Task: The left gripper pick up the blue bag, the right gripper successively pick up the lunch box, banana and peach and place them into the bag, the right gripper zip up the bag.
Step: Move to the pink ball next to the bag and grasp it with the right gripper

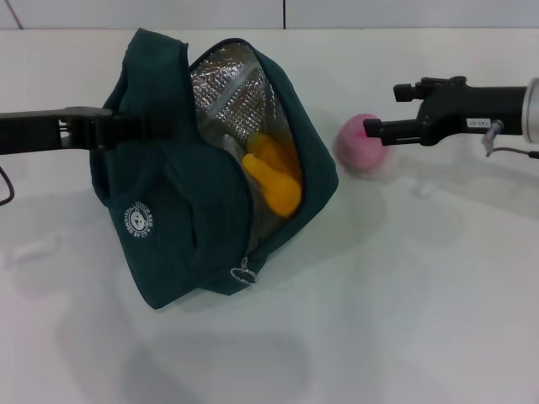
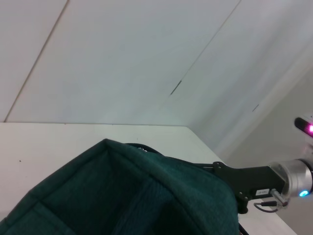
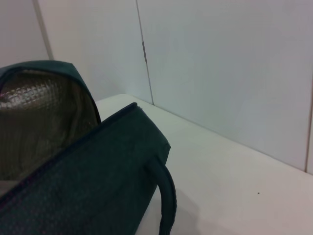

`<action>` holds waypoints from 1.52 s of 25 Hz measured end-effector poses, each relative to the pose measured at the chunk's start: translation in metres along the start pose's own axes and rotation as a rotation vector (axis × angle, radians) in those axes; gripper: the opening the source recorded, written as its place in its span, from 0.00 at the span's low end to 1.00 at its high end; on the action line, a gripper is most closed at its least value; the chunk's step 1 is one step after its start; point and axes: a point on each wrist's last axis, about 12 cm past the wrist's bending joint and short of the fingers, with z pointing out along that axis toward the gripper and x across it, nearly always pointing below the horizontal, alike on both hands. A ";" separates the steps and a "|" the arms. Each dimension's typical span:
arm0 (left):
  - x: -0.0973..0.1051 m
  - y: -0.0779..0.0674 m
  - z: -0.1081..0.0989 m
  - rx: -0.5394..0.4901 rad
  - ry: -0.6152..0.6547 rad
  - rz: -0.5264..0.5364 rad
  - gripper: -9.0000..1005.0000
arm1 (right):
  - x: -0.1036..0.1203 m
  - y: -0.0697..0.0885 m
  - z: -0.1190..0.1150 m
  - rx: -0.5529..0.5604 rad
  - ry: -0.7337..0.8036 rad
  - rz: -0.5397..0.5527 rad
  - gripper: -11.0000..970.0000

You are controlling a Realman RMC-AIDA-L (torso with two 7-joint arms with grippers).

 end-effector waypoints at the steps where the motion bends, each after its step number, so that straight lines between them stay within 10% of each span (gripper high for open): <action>1: 0.000 0.000 0.000 0.000 0.000 0.000 0.04 | -0.002 -0.001 0.002 0.000 0.005 0.005 0.82; 38: 0.001 0.001 0.004 0.017 -0.009 0.010 0.04 | 0.004 -0.002 0.051 0.072 0.220 -0.065 0.83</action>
